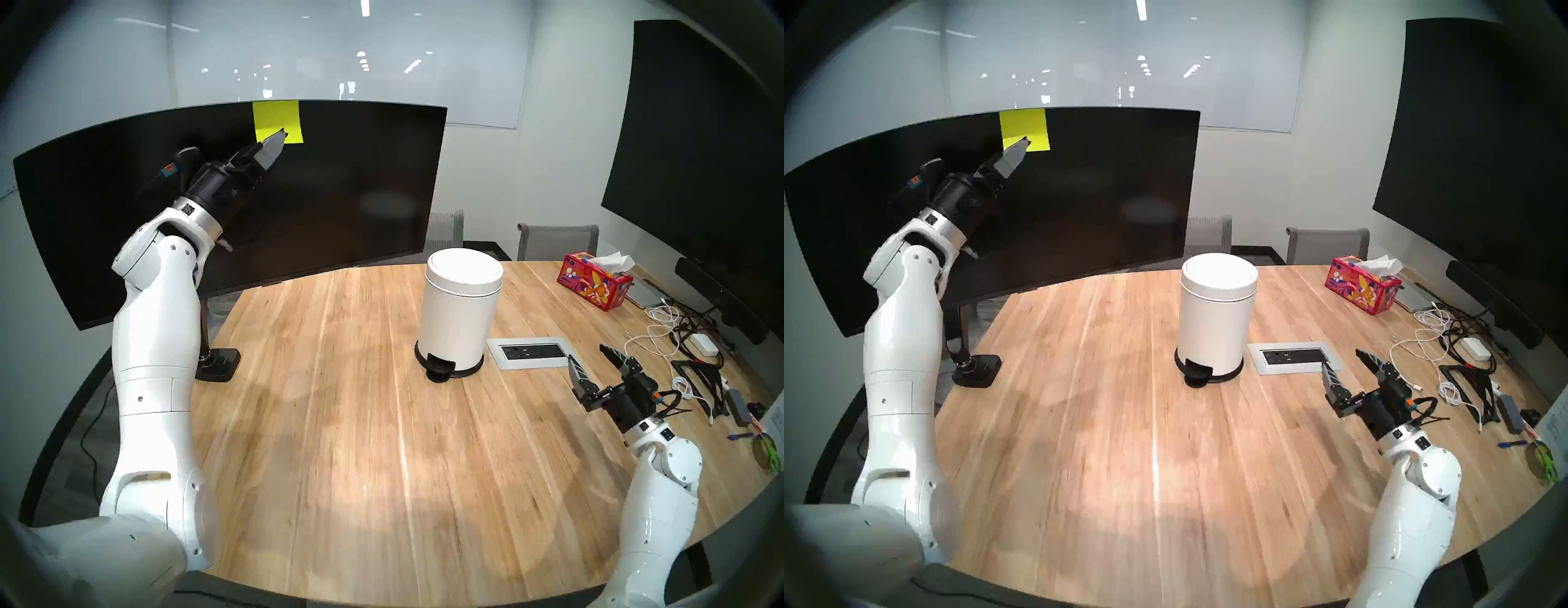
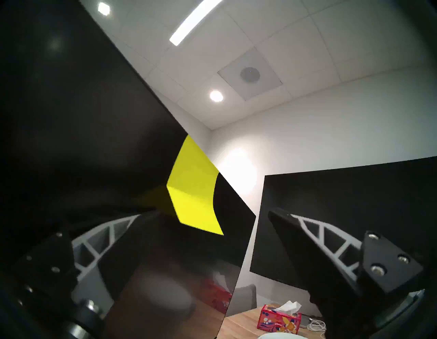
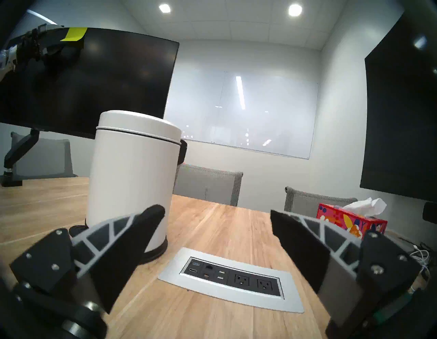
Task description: Peel the sticky note off the monitor, open the trash can lid and drop the sticker into the trash can
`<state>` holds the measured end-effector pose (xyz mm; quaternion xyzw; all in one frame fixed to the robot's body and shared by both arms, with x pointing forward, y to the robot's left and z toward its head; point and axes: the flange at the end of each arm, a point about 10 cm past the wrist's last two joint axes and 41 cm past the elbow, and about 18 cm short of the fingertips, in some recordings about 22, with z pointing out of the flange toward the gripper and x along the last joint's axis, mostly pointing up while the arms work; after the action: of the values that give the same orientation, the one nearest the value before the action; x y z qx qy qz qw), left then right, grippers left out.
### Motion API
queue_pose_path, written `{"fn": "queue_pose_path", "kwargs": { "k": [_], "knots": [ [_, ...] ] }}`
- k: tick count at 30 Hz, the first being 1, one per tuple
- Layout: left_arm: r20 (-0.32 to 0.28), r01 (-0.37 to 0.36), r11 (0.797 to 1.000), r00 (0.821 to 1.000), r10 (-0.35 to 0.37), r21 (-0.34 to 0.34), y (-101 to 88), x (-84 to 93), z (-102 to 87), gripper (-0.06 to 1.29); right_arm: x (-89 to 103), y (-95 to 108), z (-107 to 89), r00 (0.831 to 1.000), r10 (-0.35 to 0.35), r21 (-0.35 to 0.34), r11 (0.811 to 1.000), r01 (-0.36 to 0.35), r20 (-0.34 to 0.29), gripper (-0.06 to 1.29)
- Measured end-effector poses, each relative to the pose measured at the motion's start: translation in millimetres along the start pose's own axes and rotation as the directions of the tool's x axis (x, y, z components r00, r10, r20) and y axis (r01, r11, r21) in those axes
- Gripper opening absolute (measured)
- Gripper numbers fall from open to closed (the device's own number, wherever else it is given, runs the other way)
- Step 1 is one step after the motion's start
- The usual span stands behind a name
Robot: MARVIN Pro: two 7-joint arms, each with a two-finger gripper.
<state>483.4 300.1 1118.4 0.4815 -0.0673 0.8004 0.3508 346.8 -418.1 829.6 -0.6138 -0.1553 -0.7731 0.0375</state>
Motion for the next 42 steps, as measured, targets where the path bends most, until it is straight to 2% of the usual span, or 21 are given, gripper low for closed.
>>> {"fn": "queue_pose_path", "kwargs": {
  "k": [29, 31, 37, 39, 42],
  "knots": [
    [-0.005, 0.03, 0.999, 1.0, -0.03, 0.023, 0.4, 0.9, 10.7, 1.18, 0.0, 0, 0.0, 1.0, 0.0, 0.0, 1.0, 0.0, 0.0, 1.23],
    [-0.005, 0.031, 0.999, 1.0, -0.031, 0.026, -0.1, 0.9, 11.2, 1.12, 0.0, 0, 0.0, 1.0, 0.0, 0.0, 1.0, 0.0, 0.0, 1.23],
    [-0.003, 0.033, 0.999, 0.999, -0.033, 0.027, -0.9, -1.1, 13.1, 0.58, 0.0, 0, 0.0, 1.0, 0.0, 0.0, 1.0, 0.0, 0.0, 1.23],
    [-0.001, 0.034, 0.999, 0.999, -0.034, 0.026, -0.8, -2.3, 13.8, 0.48, 0.0, 0, 0.0, 1.0, 0.0, 0.0, 1.0, 0.0, 0.0, 1.23],
    [0.001, 0.036, 0.999, 0.999, -0.036, 0.022, -0.8, -4.5, 14.9, 0.49, 0.0, 0, 0.0, 1.0, 0.0, 0.0, 1.0, 0.0, 0.0, 1.23]
  ]
}}
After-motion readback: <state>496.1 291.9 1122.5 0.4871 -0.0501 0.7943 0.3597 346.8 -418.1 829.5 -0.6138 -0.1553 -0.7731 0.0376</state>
